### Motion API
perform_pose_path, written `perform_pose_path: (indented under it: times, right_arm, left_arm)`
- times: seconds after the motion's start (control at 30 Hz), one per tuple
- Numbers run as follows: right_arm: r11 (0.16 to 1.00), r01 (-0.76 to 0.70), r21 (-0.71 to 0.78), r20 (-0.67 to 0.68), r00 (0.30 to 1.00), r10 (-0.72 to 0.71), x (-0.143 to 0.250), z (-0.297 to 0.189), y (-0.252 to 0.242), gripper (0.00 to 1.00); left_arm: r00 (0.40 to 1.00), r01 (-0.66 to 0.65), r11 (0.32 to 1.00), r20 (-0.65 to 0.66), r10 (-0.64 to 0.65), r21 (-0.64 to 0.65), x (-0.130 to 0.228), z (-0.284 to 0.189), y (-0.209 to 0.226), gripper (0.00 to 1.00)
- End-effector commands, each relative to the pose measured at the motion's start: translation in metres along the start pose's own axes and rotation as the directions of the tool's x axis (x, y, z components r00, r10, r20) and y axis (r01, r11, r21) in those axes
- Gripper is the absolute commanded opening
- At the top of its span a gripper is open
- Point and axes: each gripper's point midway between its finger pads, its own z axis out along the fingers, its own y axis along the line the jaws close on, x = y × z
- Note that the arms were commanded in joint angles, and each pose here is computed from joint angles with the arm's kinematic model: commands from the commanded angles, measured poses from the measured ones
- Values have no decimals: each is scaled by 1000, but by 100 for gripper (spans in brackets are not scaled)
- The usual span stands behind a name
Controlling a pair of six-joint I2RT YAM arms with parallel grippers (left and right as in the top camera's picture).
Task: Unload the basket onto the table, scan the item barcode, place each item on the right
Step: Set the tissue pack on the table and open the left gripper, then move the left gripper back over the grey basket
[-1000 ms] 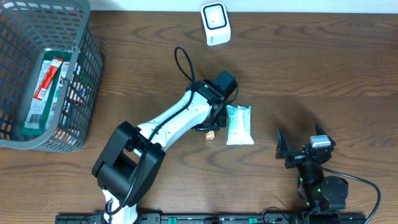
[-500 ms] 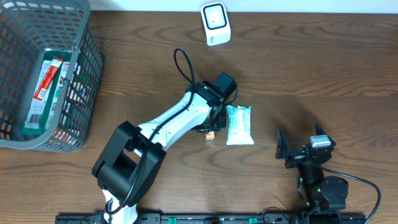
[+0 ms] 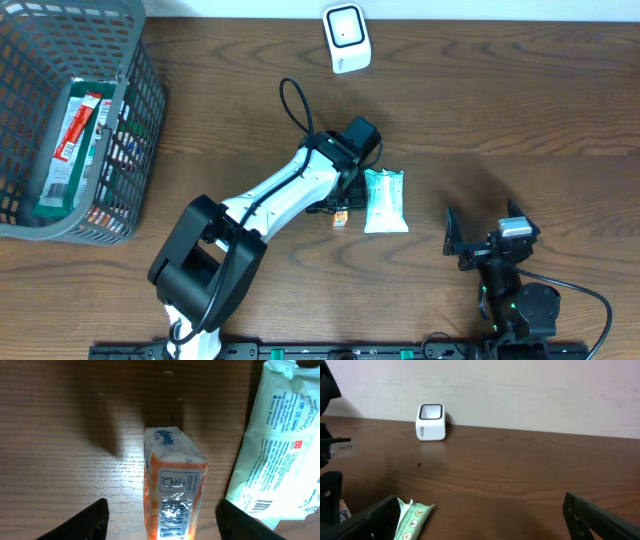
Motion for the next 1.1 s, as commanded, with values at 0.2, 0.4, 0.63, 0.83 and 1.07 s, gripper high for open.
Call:
perform_pose_path:
  times: [0.2, 0.4, 0.63, 0.83, 1.07]
  right_arm:
    - [1000, 5, -10, -3, 1000, -5, 1, 0, 3, 99]
    - [1000, 5, -10, -3, 1000, -5, 1, 0, 3, 99]
    - [1000, 5, -10, -3, 1000, -5, 1, 0, 3, 99]
    - [1000, 5, -10, -3, 1000, -5, 1, 0, 3, 99]
    - [1000, 5, -10, -3, 1000, -5, 1, 0, 3, 99]
  left_arm:
    - [1000, 17, 1000, 24, -17, -4, -9, -14, 4, 75]
    - [993, 20, 998, 118, -28, 64, -30, -60, 10, 76]
    - [971, 19, 993, 233, -47, 117, -46, -135, 37, 76]
    - [933, 65, 988, 343, -109, 139, -64, -214, 82, 77]
    - [851, 205, 968, 464, -248, 143, -85, -295, 157, 76]
